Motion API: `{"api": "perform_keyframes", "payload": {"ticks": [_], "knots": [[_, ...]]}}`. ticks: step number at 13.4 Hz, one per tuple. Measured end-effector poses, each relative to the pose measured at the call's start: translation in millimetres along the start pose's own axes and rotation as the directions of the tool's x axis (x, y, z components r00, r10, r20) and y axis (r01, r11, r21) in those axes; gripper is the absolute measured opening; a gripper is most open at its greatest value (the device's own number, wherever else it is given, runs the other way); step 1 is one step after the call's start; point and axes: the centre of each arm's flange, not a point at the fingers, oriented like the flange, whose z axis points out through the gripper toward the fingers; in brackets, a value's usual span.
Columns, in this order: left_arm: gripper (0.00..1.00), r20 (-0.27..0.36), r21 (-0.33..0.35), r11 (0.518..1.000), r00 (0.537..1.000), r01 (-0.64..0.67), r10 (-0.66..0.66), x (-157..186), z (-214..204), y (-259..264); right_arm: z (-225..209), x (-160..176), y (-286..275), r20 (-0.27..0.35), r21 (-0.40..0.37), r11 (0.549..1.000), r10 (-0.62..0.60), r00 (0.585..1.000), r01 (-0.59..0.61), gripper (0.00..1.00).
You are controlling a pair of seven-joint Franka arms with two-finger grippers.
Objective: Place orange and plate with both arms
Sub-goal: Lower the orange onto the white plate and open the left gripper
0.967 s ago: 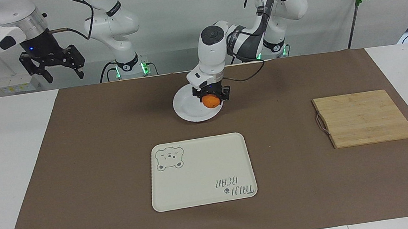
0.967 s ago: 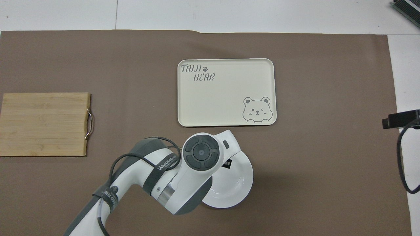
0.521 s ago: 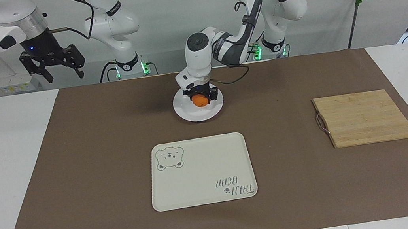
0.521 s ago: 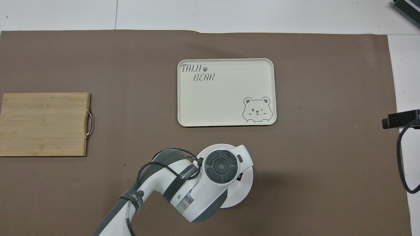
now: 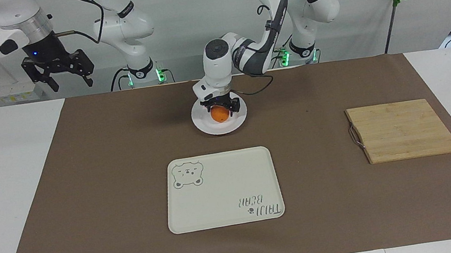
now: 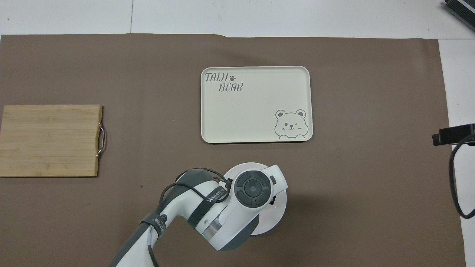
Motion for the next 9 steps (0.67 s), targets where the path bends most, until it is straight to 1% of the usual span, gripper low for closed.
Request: {"api": "perform_keyframes", "payload": {"ticks": [3,5,7,9], "knots": [[1.00,-0.024,-0.008,1.000,1.000,0.014,-0.014,4.7,-17.8,-7.0,0.0,0.0,-0.6,0.000,0.000,1.000,-0.001,1.000,0.001,1.00],[1.00,-0.050,-0.020,0.999,0.998,0.044,-0.045,10.7,-49.3,-24.7,0.1,0.0,-2.0,0.000,0.000,1.000,-0.004,1.000,0.004,1.00],[1.00,-0.069,-0.019,0.996,0.994,0.085,-0.086,20.3,-81.8,-56.2,0.1,0.1,-4.9,0.001,-0.001,1.000,-0.011,1.000,0.011,1.00],[1.00,-0.099,0.011,0.992,0.987,0.129,-0.128,34.3,-103.6,-97.5,0.1,0.1,-7.1,0.001,-0.001,1.000,-0.021,1.000,0.021,1.00]]}}
